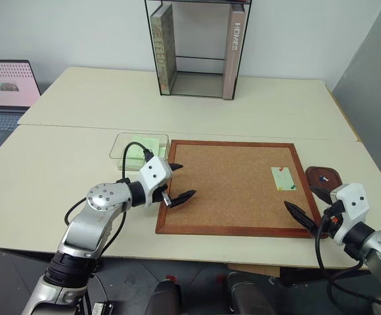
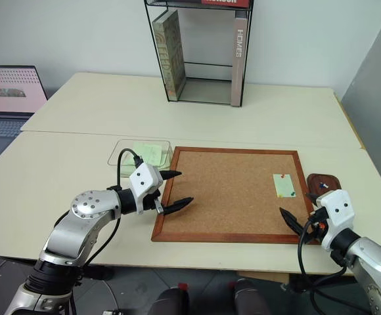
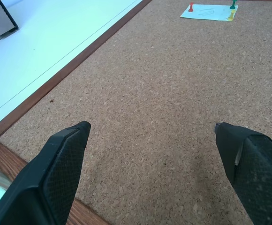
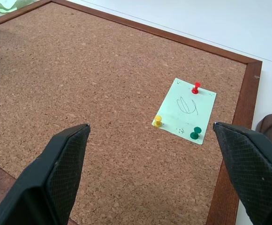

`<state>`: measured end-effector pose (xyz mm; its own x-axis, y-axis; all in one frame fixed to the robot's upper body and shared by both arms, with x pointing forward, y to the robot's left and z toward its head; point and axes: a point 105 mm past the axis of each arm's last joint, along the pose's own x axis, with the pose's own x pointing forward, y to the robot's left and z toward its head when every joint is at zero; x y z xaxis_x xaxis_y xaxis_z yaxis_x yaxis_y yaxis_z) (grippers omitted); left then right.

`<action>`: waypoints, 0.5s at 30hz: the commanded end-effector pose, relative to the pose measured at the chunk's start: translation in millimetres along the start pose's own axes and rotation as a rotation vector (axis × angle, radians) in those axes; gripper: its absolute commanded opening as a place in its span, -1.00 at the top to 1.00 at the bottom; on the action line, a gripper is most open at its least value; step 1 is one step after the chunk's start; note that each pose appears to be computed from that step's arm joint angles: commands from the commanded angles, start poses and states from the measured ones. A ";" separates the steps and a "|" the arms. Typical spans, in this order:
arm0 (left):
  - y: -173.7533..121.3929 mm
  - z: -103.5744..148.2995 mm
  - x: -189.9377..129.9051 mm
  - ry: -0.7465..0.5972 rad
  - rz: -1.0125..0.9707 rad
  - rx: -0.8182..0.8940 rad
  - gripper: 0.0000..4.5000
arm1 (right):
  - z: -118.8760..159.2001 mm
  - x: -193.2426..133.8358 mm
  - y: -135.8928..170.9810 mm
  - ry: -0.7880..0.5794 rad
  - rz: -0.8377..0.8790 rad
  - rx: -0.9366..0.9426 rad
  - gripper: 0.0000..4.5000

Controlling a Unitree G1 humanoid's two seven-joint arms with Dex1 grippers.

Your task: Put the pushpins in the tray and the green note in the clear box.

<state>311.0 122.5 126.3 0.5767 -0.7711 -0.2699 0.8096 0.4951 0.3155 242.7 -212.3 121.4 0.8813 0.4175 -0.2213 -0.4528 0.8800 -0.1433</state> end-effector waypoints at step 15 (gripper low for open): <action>3.4 15.9 -3.2 -0.048 0.019 0.032 -1.00 | 11.8 0.7 5.8 -0.038 0.013 -0.025 -0.98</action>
<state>310.5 121.8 127.3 0.5740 -0.7763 -0.2605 0.8118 0.4978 0.3053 242.8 -211.2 121.0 0.8808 0.4184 -0.2216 -0.4533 0.8803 -0.1399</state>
